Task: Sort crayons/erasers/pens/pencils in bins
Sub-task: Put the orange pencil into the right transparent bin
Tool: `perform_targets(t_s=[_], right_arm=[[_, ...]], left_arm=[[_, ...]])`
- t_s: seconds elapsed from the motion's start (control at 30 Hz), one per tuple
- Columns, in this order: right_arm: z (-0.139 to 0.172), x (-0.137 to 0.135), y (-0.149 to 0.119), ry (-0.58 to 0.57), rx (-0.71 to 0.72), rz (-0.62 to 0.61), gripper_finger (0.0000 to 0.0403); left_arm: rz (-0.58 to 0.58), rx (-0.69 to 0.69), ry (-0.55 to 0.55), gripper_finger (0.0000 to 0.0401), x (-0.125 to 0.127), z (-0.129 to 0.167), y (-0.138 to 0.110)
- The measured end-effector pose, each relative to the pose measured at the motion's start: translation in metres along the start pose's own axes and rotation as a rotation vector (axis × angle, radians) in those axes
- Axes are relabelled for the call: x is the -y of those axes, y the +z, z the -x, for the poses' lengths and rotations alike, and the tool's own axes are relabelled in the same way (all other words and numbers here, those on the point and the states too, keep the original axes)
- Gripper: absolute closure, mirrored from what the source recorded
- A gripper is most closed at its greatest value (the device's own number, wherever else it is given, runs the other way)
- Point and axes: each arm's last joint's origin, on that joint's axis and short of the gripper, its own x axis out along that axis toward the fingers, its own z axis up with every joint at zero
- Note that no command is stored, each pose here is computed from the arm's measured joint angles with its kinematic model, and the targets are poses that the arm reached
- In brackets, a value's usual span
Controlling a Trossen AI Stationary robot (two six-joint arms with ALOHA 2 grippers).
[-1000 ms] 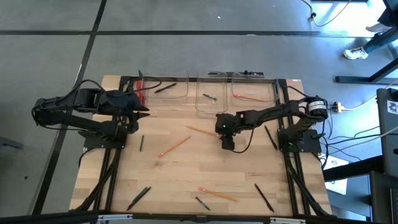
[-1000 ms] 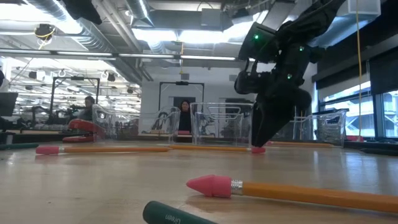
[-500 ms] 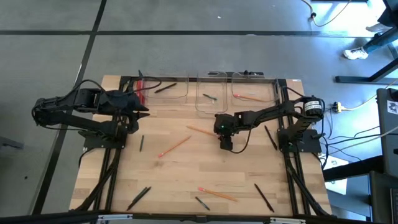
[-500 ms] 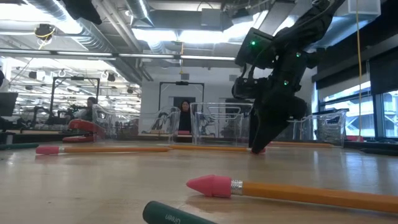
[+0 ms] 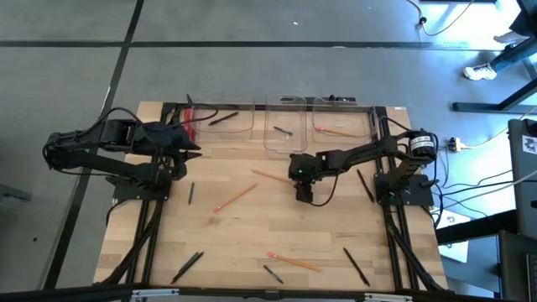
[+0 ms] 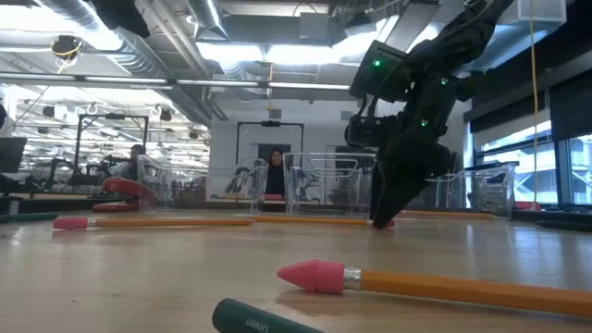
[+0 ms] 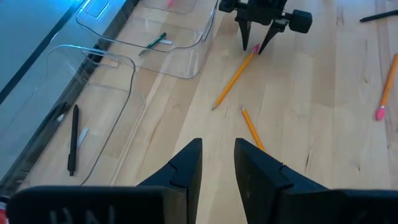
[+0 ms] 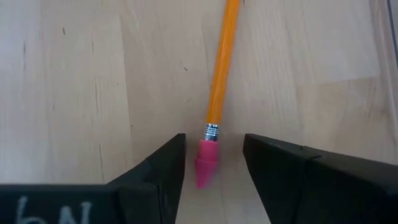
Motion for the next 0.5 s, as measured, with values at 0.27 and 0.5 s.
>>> perform_targets(t_s=[0.27,0.5], right_arm=[[-0.0002,0.0005,-0.0012,-0.007,-0.013,0.000,0.0261],[-0.0003,0.0010,-0.0018,-0.015,-0.018,-0.002,0.0329]], left_arm=[[0.000,0.000,0.000,0.0316,0.0000,0.0000,0.0000],[0.000,0.001,-0.001,0.0316,0.0000,0.0000,0.0001]])
